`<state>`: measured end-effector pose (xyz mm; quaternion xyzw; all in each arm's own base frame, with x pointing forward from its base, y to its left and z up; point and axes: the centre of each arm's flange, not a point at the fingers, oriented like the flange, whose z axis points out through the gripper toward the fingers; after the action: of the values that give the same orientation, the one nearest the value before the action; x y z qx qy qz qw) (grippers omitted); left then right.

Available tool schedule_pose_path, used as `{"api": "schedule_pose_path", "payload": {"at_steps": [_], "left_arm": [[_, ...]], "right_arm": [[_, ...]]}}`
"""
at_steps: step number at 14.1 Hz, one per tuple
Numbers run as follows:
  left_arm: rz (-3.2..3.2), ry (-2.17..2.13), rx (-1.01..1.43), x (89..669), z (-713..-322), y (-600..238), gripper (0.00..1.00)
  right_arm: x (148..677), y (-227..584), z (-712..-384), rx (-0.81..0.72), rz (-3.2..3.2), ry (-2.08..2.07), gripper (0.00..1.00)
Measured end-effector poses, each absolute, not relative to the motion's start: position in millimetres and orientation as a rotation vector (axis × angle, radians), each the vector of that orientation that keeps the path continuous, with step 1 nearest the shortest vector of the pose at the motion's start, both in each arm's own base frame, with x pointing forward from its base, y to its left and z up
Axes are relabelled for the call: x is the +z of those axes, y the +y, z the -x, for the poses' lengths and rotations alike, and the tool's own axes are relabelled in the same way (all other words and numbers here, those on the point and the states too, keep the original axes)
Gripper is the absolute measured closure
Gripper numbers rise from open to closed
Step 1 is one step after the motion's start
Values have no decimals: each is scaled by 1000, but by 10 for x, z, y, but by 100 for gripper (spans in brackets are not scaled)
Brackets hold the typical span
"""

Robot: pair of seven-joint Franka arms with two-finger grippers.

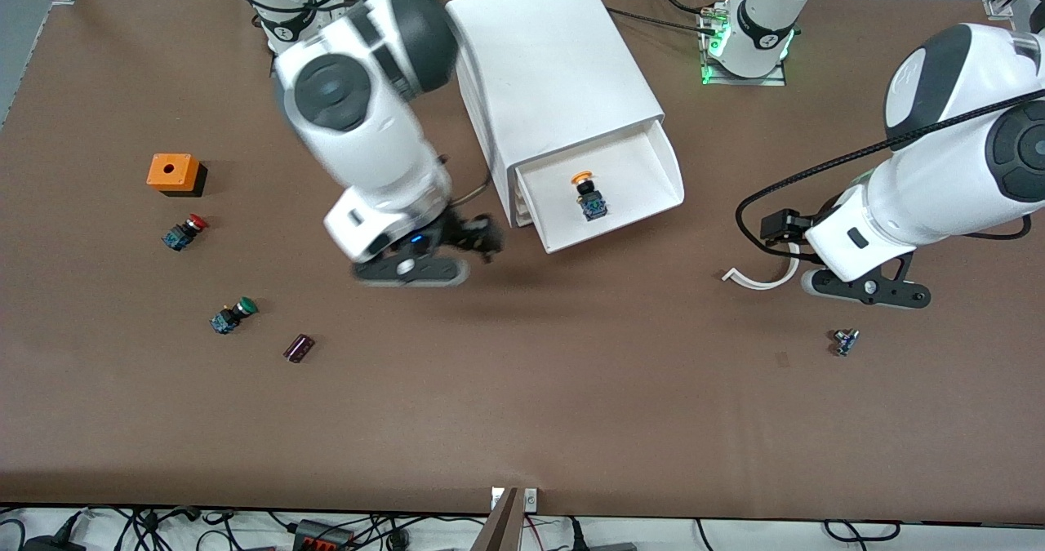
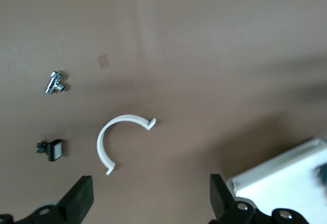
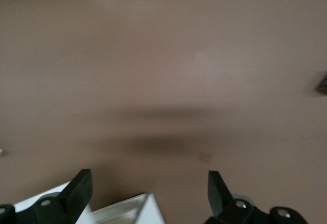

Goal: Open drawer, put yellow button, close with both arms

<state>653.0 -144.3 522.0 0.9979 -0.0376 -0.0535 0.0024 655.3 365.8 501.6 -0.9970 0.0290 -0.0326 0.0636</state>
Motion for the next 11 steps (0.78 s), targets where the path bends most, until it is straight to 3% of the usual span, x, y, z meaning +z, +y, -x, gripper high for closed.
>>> {"api": "schedule_pose_path", "payload": {"at_steps": [6,11], "left_arm": [[-3087,244,-34,4320,-6395,-2757,0],[-3040,363,16,3598,-6168,-3125,0]], "right_arm": [[4517,1706,-7215,71,3073,68,0],[4543,705,-7283,149,3093,208,0]]}}
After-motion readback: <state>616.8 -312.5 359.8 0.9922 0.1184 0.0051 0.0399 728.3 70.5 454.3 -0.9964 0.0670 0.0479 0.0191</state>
